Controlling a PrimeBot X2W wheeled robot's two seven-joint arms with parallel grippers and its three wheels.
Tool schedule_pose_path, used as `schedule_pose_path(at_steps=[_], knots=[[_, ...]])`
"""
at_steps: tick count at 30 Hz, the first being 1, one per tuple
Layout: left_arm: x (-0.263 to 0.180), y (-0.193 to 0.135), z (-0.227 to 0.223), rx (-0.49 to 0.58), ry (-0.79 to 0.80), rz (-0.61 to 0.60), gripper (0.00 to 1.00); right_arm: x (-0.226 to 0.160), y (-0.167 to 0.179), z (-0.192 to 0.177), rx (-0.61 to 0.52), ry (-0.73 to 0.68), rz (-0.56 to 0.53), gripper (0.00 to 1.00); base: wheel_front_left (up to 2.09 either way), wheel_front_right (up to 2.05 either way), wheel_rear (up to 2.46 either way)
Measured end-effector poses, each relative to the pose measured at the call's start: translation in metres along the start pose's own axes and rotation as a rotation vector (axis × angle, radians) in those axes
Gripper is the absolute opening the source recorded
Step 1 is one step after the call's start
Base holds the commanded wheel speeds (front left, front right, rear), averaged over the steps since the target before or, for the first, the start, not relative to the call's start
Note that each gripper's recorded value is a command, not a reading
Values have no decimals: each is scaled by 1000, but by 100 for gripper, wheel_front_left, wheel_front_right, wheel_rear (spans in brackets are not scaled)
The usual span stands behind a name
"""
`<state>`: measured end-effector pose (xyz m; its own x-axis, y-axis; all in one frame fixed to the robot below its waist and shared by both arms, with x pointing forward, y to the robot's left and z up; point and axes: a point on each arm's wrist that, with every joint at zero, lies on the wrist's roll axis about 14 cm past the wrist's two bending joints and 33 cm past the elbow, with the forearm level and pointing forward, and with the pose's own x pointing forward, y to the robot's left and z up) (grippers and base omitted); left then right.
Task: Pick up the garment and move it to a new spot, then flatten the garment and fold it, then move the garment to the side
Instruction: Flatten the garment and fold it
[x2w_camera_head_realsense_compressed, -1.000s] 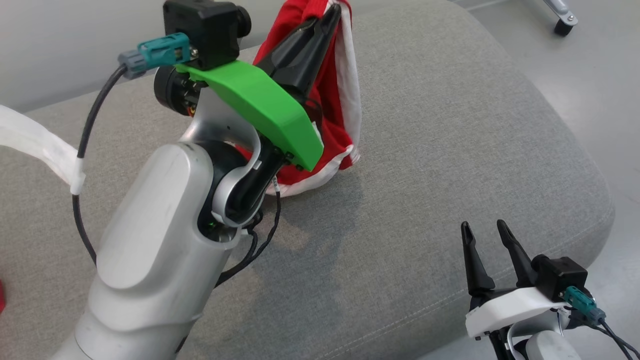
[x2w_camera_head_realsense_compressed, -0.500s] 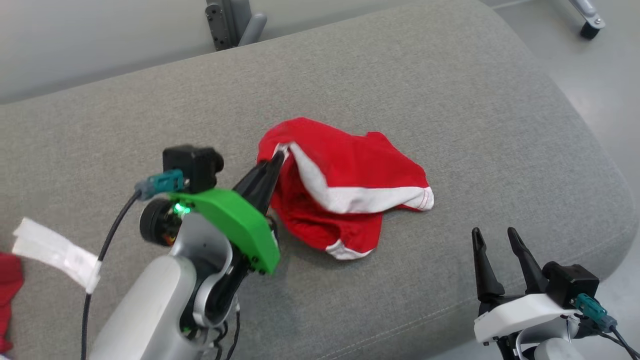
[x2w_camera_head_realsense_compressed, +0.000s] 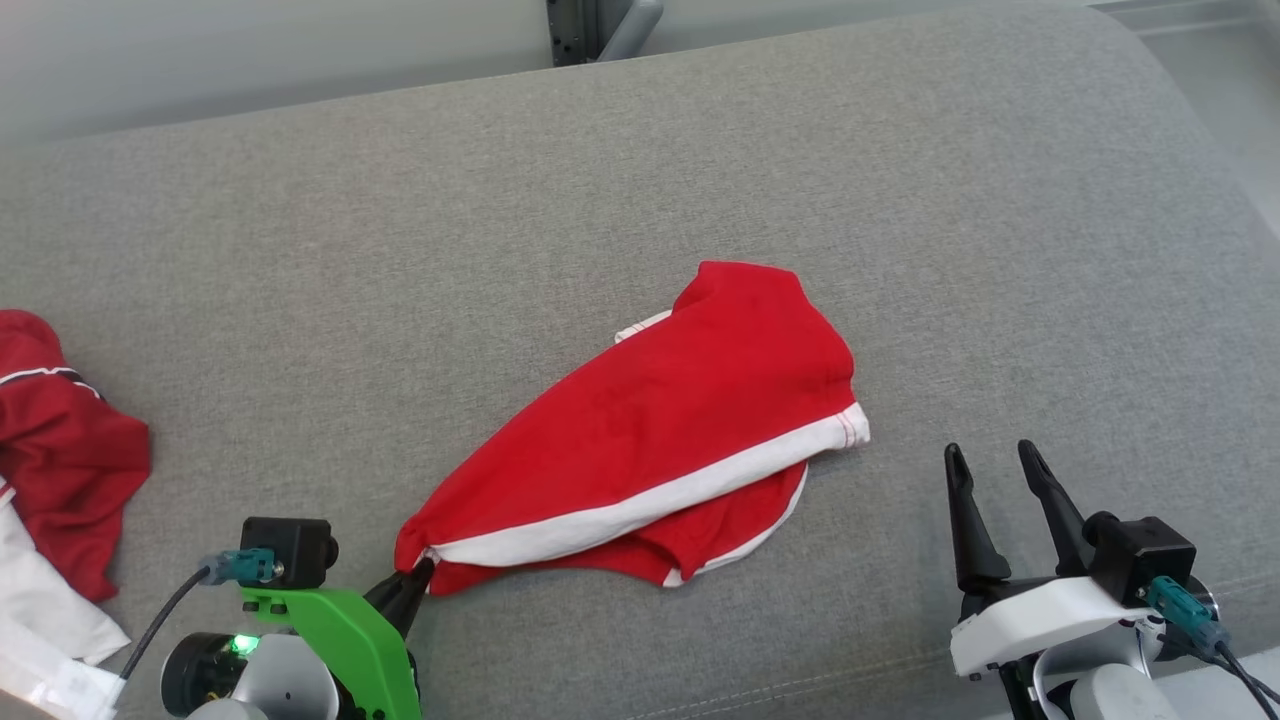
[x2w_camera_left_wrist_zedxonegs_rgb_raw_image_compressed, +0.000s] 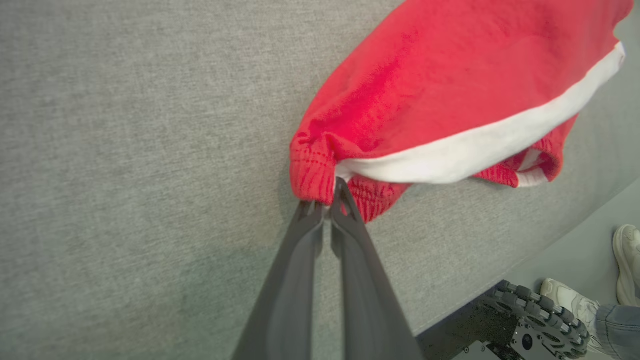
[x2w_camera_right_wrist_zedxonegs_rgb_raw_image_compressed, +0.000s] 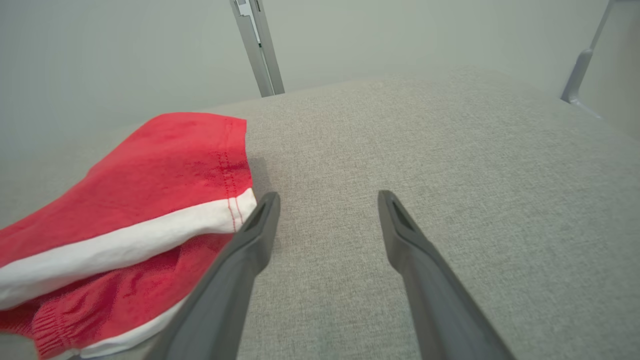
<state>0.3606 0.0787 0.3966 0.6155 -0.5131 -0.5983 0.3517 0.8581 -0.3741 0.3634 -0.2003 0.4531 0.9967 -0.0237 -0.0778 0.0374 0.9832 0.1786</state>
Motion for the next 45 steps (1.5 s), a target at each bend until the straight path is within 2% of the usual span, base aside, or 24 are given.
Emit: schedule_pose_path(at_steps=[7, 9, 10, 11, 15, 24, 28, 33, 40, 45], knots=[[-4, 6, -20, -98, 8, -24, 2, 8, 14, -4, -16, 11, 47, 100, 0, 0, 0], [-4, 7, -22, -113, 0, -22, 39, 8, 16, -3, -21, 9, 53, 100, 0, 0, 0], [-4, 8, -21, -119, -14, -20, 91, 8, 16, -3, -22, 8, 55, 100, 0, 0, 0], [-4, 9, -19, -130, -34, -14, 100, 8, 16, -2, -24, 6, 56, 100, 0, 0, 0], [-8, 15, -13, -145, -94, 14, 100, 7, 17, -1, -34, 2, 58, 100, 0, 0, 0], [-41, 37, -5, -139, -295, 163, 100, -2, 8, 7, -73, -20, 37, 100, 0, 0, 0], [-61, 42, 14, -138, -474, 218, 100, -5, 7, 16, -96, -47, 41, 100, 0, 0, 0], [-71, 39, 8, -124, -527, 242, 100, -7, 11, 25, -122, -75, 62, 100, 0, 0, 0], [-94, 47, 13, 20, -611, 323, 100, -17, 20, 35, -150, -109, 100, 100, 0, 0, 0], [-113, 51, 18, 50, -680, 360, 100, -24, 24, 40, -157, -128, 113, 100, 0, 0, 0]])
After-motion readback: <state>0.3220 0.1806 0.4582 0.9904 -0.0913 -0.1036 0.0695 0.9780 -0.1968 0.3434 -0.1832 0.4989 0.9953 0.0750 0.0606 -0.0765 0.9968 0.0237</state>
